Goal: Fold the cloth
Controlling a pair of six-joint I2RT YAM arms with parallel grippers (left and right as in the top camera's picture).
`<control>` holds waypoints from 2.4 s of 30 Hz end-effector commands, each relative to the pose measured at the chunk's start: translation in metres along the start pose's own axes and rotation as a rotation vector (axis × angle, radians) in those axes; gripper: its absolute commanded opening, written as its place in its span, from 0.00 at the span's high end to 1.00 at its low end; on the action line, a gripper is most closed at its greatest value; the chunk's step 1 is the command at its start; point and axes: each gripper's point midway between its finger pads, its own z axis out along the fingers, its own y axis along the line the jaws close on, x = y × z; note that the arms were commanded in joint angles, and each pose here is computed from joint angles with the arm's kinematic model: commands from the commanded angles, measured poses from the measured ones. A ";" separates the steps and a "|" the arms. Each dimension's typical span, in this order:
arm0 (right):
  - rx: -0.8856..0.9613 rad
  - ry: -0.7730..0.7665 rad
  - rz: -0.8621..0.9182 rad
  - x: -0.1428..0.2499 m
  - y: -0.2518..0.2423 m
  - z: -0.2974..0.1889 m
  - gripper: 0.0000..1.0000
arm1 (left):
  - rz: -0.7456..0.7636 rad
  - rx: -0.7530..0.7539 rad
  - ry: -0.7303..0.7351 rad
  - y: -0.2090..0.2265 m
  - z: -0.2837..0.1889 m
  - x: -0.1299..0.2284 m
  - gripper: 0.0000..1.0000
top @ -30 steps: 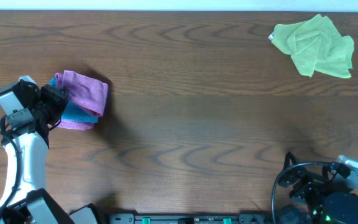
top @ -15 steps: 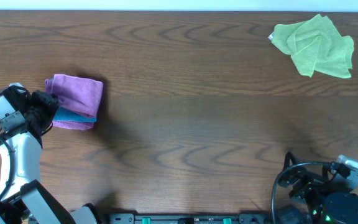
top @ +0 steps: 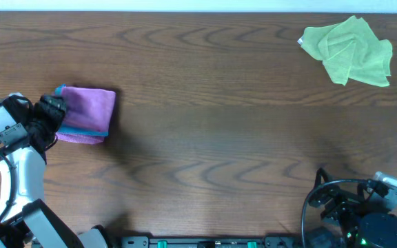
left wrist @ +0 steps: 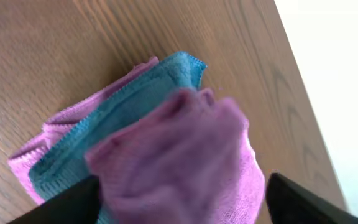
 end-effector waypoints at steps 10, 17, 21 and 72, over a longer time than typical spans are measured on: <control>0.014 -0.007 0.017 -0.001 -0.002 0.000 0.01 | -0.047 0.050 -0.023 0.008 -0.015 -0.023 0.05; 0.014 -0.007 0.017 -0.001 -0.002 0.000 0.01 | 0.006 0.063 -0.034 -0.004 -0.046 -0.017 0.05; 0.014 -0.007 0.017 -0.001 -0.002 0.000 0.01 | 0.048 0.163 -0.033 -0.034 -0.075 -0.008 0.05; 0.014 -0.007 0.017 -0.001 -0.002 0.000 0.01 | 1.150 0.324 -0.322 -0.057 -0.151 0.157 0.05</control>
